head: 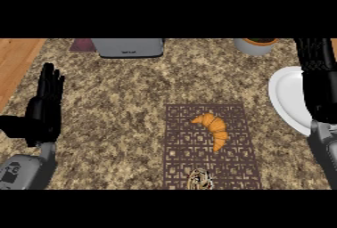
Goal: Pick the cupcake from the placemat and place it in the plate
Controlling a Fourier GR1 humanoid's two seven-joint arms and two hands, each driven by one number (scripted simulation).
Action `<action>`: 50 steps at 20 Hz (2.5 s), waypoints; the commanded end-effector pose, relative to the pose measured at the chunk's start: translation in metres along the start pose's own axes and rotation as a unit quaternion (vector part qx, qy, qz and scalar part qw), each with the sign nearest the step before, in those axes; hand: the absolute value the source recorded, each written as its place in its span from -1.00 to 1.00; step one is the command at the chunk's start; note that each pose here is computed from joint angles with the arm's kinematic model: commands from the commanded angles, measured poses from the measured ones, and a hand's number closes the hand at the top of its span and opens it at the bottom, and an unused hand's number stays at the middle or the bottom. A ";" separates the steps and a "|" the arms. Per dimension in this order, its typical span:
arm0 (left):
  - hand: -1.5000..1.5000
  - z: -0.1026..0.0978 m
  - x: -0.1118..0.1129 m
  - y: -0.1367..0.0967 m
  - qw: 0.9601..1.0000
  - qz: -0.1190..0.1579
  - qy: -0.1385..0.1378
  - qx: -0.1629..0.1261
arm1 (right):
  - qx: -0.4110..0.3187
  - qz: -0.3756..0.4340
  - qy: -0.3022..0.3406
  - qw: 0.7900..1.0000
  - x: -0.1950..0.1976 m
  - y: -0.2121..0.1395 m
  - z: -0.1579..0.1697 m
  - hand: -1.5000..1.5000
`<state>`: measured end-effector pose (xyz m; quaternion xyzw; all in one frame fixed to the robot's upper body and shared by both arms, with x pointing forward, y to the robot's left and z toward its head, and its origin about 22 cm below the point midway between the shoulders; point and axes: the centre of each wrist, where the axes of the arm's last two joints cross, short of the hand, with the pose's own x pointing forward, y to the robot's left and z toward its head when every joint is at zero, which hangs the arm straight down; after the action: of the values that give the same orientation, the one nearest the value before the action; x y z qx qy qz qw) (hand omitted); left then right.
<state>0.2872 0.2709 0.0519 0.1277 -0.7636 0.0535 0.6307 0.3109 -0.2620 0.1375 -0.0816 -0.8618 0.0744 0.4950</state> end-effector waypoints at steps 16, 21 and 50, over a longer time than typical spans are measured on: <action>0.00 0.083 -0.080 -0.008 0.950 0.021 0.283 -0.132 | 0.036 -0.002 0.025 0.999 -0.044 -0.005 0.106 -1.00; 0.00 0.085 -0.078 -0.019 0.949 0.025 0.283 -0.134 | 0.117 0.075 0.048 0.989 -0.022 -0.040 0.107 -1.00; 0.00 0.069 -0.077 -0.018 0.950 0.021 0.282 -0.131 | 0.383 0.303 0.200 0.849 0.020 0.134 0.151 -1.00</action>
<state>0.2357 0.2440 -0.0358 0.0028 -0.5592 -0.0014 0.8290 0.1825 -0.1577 0.0687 -0.1659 -0.5933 0.5142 0.5967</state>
